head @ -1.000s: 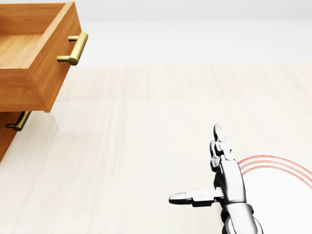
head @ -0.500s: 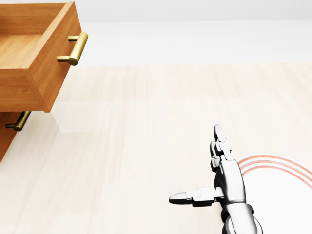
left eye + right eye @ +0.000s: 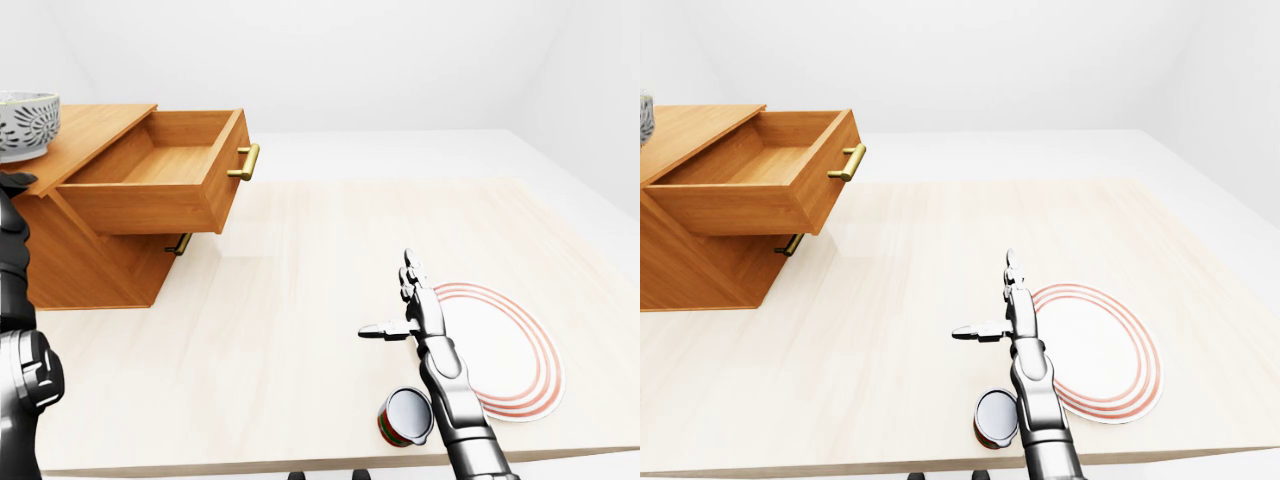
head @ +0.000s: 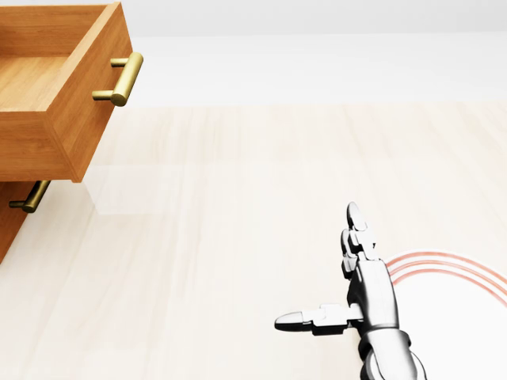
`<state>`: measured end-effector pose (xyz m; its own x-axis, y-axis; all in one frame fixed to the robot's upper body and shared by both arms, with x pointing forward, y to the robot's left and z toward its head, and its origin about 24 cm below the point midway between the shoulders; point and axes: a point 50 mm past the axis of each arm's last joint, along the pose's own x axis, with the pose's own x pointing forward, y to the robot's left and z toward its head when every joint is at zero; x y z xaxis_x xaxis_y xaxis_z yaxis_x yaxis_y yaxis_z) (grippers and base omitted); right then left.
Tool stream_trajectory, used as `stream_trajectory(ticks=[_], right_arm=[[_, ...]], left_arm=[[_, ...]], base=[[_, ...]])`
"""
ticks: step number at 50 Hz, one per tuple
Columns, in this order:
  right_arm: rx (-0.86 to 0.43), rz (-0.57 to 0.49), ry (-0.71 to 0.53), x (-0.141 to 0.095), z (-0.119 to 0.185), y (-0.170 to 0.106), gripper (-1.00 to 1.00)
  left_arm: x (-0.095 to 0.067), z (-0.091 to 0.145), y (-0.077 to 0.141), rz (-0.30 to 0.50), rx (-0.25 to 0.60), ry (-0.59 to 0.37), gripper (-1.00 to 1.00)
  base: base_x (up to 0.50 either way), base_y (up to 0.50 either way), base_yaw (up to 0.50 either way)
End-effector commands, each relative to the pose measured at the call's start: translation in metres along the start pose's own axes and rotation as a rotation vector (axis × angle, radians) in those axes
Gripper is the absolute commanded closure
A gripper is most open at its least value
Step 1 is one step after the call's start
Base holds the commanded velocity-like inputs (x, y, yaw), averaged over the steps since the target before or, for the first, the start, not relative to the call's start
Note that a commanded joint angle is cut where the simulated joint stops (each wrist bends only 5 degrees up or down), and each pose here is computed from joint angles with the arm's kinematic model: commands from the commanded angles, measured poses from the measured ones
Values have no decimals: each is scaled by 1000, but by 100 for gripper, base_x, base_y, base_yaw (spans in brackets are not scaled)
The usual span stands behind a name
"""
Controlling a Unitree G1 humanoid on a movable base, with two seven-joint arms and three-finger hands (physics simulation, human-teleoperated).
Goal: Put the bowl on top of the cabinet.
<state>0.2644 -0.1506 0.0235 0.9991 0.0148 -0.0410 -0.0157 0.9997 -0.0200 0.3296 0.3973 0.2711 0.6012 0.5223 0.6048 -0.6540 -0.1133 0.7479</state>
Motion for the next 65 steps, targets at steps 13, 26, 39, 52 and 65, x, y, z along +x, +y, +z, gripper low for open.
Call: stream_trajectory(ticks=[13, 26, 39, 52, 65], right_arm=[[-1, 0, 3, 1, -1, 0, -100], [0, 0, 2, 1, -1, 0, -100], [-2, 2, 2, 1, -1, 1, -100], [-1, 5, 0, 0, 0, 2, -100], [1, 7, -3, -2, 2, 1, -100]], left_arm=[[-24, -12, -32, -121, 76, -6, -100], [-18, -8, -22, -65, 29, -9, -100], [-29, 30, 31, 256, -304, -172, -100], [-89, 60, 112, 469, -651, -431, -100], [-137, 66, 140, 463, -761, -571, -100]], base=[[0, 0, 0], [0, 0, 0], [0, 0, 0], [0, 0, 0], [0, 0, 0]])
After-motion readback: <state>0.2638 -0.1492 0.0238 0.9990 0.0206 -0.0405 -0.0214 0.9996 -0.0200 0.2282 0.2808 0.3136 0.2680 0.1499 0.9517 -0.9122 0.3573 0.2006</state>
